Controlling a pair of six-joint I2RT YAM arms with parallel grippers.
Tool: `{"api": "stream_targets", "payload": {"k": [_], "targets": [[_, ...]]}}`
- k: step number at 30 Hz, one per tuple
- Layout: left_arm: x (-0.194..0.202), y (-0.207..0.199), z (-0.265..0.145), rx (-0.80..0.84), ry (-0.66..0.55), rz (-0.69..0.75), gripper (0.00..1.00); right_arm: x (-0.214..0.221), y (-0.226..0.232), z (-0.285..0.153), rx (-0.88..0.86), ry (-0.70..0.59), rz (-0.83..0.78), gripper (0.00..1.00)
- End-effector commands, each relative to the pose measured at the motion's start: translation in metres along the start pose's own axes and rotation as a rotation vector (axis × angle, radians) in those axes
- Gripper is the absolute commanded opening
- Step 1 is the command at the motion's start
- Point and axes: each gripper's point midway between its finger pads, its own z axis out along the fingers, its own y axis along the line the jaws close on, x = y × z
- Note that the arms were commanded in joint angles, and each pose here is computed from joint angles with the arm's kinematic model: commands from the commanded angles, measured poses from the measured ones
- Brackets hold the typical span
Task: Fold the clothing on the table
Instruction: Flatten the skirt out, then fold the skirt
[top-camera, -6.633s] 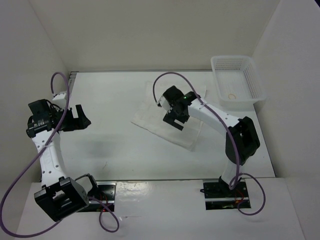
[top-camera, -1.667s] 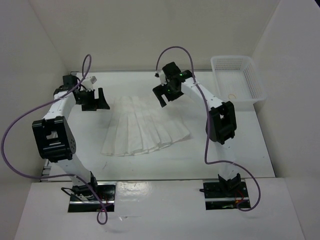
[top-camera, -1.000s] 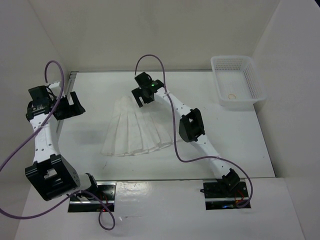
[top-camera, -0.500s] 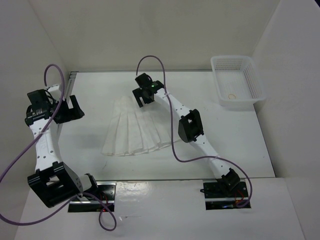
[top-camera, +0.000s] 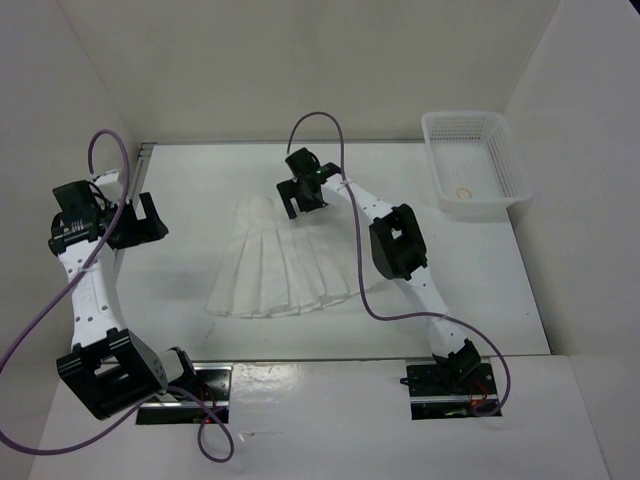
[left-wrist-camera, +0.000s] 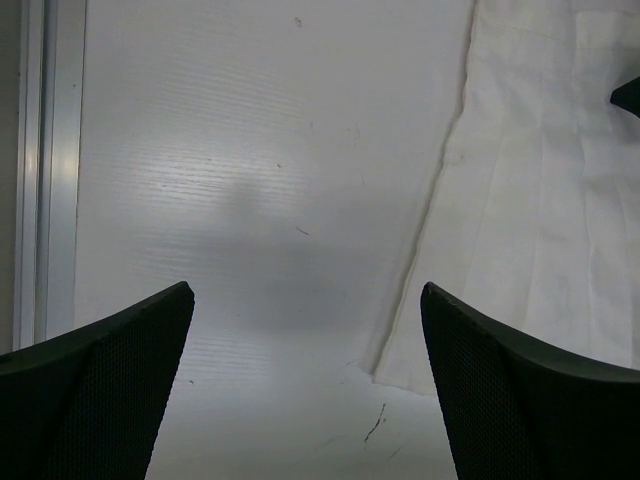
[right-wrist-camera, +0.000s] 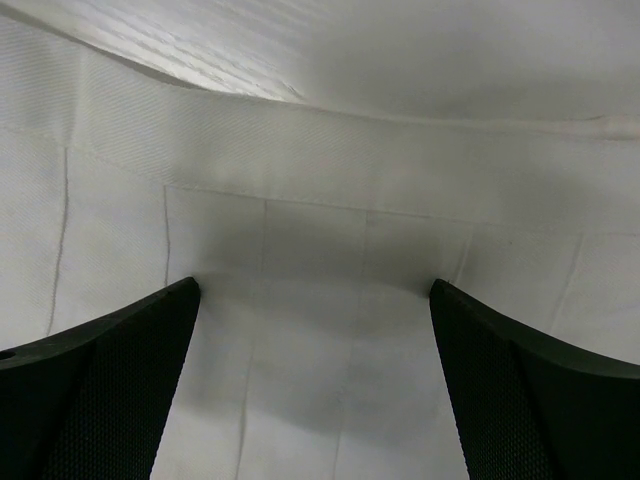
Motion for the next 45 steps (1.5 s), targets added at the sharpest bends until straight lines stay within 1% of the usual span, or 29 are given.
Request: {"api": "stream_targets", "payload": {"k": [1,2,6,10,12,14,15,17,18,20,21,22,23,24,25,26,27,28,29,30,31,32,33,35,37,39,41,42,45], "targets": [[0.0,-0.002,-0.006,0.008,-0.015,0.016,1.0,0.052,-0.027,0.001,0.066,0.148,-0.017,1.0],[0.0,-0.004,-0.006,0.017,-0.016,0.016,1.0,0.067,-0.031,0.002,0.085,0.176,-0.022,1.0],[0.001,-0.008,-0.006,0.039,-0.011,0.013,1.0,0.079,-0.04,-0.011,0.114,0.179,-0.026,1.0],[0.001,-0.009,-0.006,0.05,-0.013,0.034,1.0,0.087,-0.043,-0.027,0.113,0.172,-0.025,1.0],[0.011,-0.014,-0.001,0.075,0.011,0.05,1.0,0.084,-0.043,-0.043,0.1,0.156,-0.03,1.0],[0.014,-0.021,-0.001,0.098,0.013,0.074,1.0,0.07,-0.038,-0.058,0.061,0.107,-0.048,1.0],[0.014,-0.03,0.001,0.127,0.017,0.101,1.0,0.048,-0.035,-0.084,0.033,0.041,-0.048,1.0],[0.017,-0.037,0.01,0.164,0.039,0.125,1.0,0.024,-0.026,-0.114,-0.032,-0.042,-0.067,1.0],[0.017,-0.045,0.019,0.198,0.069,0.133,1.0,0.004,-0.024,-0.141,-0.057,-0.118,-0.074,1.0],[0.007,-0.057,0.03,0.261,0.068,0.149,1.0,-0.02,-0.025,-0.166,-0.061,-0.2,-0.1,1.0],[0.007,-0.066,0.036,0.302,0.086,0.155,1.0,-0.027,-0.032,-0.18,-0.055,-0.231,-0.106,1.0],[0.009,-0.07,0.052,0.34,0.126,0.133,1.0,-0.027,-0.044,-0.182,-0.031,-0.233,-0.106,1.0],[0.007,-0.082,0.057,0.414,0.136,0.124,1.0,-0.025,-0.052,-0.184,-0.02,-0.231,-0.107,1.0],[-0.004,-0.085,0.061,0.442,0.122,0.138,0.98,-0.023,-0.061,-0.185,-0.008,-0.228,-0.119,1.0],[0.0,-0.093,0.077,0.486,0.163,0.134,0.97,-0.014,-0.08,-0.185,0.003,-0.21,-0.101,1.0],[-0.002,-0.098,0.084,0.515,0.171,0.141,0.95,-0.008,-0.084,-0.184,-0.027,-0.199,-0.099,1.0],[0.003,-0.102,0.098,0.555,0.21,0.122,0.93,-0.002,-0.093,-0.185,-0.032,-0.19,-0.096,0.98],[-0.008,-0.111,0.103,0.582,0.198,0.143,0.92,0.01,-0.113,-0.184,-0.027,-0.175,-0.071,0.97],[-0.011,-0.117,0.109,0.609,0.204,0.144,0.9,0.015,-0.118,-0.185,-0.058,-0.17,-0.068,0.95],[-0.006,-0.123,0.124,0.656,0.239,0.122,0.84,0.019,-0.126,-0.186,-0.06,-0.165,-0.06,0.95],[-0.005,-0.134,0.13,0.687,0.253,0.134,0.8,0.032,-0.133,-0.182,-0.07,-0.125,-0.06,0.94],[-0.015,-0.142,0.135,0.708,0.245,0.15,0.77,0.035,-0.146,-0.186,-0.066,-0.123,-0.048,0.94],[-0.007,-0.146,0.151,0.719,0.282,0.145,0.75,0.04,-0.15,-0.184,-0.07,-0.112,-0.036,0.9],[-0.003,-0.166,0.167,0.762,0.309,0.182,0.68,0.054,-0.153,-0.188,-0.096,-0.086,-0.053,0.87],[0.002,-0.176,0.178,0.761,0.328,0.207,0.6,0.064,-0.155,-0.188,-0.094,-0.069,-0.054,0.85],[0.013,-0.189,0.191,0.775,0.364,0.227,0.57,0.065,-0.156,-0.192,-0.092,-0.075,-0.069,0.85],[0.013,-0.2,0.197,0.787,0.37,0.239,0.56,0.071,-0.16,-0.193,-0.069,-0.057,-0.077,0.85],[0.021,-0.198,0.205,0.785,0.394,0.226,0.56,0.07,-0.16,-0.196,-0.067,-0.066,-0.078,0.85],[0.028,-0.201,0.217,0.763,0.404,0.244,0.55,0.07,-0.162,-0.2,-0.055,-0.066,-0.087,0.85]]}}
